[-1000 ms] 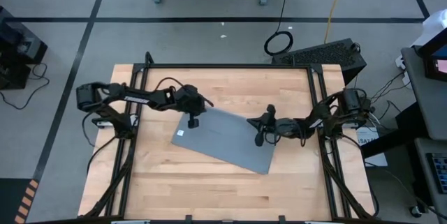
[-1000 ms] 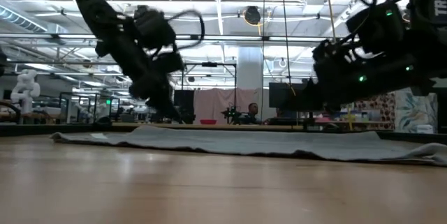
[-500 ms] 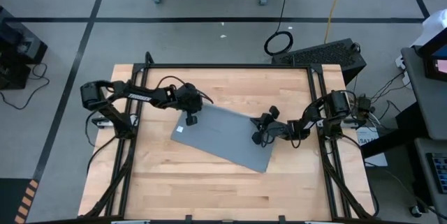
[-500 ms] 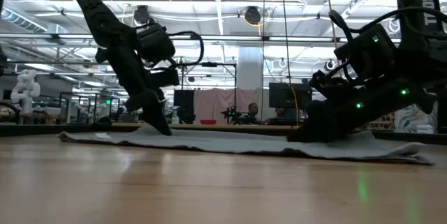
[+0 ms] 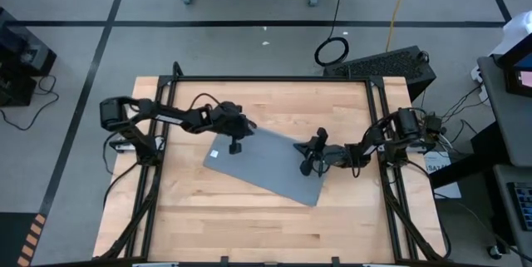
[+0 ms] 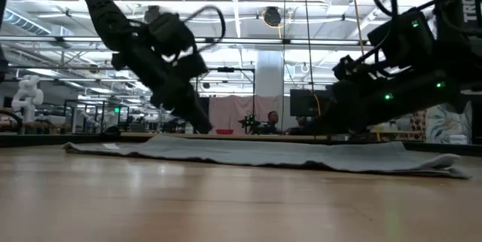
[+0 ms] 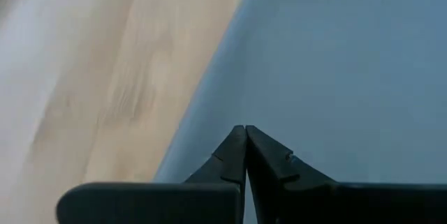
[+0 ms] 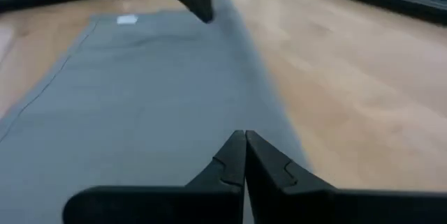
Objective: Roll towel
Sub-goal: Fold the gray towel on the table
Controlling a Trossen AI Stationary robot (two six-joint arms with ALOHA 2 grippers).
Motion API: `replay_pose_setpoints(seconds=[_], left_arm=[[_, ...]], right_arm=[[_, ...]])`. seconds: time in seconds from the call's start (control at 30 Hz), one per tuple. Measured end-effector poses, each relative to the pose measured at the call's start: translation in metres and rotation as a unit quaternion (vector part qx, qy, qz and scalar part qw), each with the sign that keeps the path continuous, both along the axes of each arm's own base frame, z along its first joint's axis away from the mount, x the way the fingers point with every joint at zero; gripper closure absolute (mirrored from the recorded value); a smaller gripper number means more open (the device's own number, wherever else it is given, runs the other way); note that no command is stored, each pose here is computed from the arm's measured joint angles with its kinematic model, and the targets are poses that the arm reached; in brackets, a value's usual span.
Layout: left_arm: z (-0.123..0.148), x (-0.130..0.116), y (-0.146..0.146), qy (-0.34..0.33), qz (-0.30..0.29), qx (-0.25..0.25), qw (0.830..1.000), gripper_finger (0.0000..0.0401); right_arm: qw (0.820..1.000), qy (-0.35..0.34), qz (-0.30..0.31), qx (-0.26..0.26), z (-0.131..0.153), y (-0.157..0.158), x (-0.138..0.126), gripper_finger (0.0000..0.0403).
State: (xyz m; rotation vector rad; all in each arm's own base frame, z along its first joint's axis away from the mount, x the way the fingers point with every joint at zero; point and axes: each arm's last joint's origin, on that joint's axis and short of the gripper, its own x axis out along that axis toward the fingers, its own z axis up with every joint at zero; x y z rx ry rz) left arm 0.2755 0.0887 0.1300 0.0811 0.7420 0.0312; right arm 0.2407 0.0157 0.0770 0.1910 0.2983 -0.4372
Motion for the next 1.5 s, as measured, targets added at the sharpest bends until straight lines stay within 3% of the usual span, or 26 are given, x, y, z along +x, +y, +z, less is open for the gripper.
replay_pose_setpoints(seconds=[0.13, 0.37, 0.53, 0.73, 0.97, 1.27, 1.5], left_arm=[[-0.017, -0.007, 0.009, 0.064, 0.050, 0.008, 0.997, 0.0388], [-0.017, -0.014, 0.018, 0.076, 0.067, 0.001, 0.995, 0.0388], [-0.002, -0.018, 0.016, 0.058, 0.062, 0.002, 0.996, 0.0388], [0.020, -0.022, 0.010, 0.031, 0.058, 0.007, 0.998, 0.0388], [0.019, -0.017, -0.008, 0.037, 0.044, -0.029, 0.998, 0.0388], [0.011, -0.018, -0.044, 0.097, 0.015, -0.081, 0.992, 0.0388], [-0.001, -0.029, -0.047, 0.186, 0.050, -0.042, 0.980, 0.0388]], right_arm=[[1.000, 0.021, 0.015, 0.014, 0.001, 0.012, -0.005, 0.0403], [0.998, 0.055, 0.013, 0.038, 0.001, 0.025, -0.017, 0.0403], [0.999, 0.046, -0.017, -0.002, 0.012, 0.029, -0.020, 0.0403], [0.991, 0.107, -0.070, -0.043, 0.008, 0.018, -0.029, 0.0403], [0.984, 0.125, -0.126, 0.008, -0.013, 0.011, -0.039, 0.0403], [0.989, 0.076, -0.098, 0.076, -0.011, 0.034, -0.033, 0.0403], [0.992, 0.051, -0.054, 0.103, -0.001, 0.060, -0.022, 0.0403]])
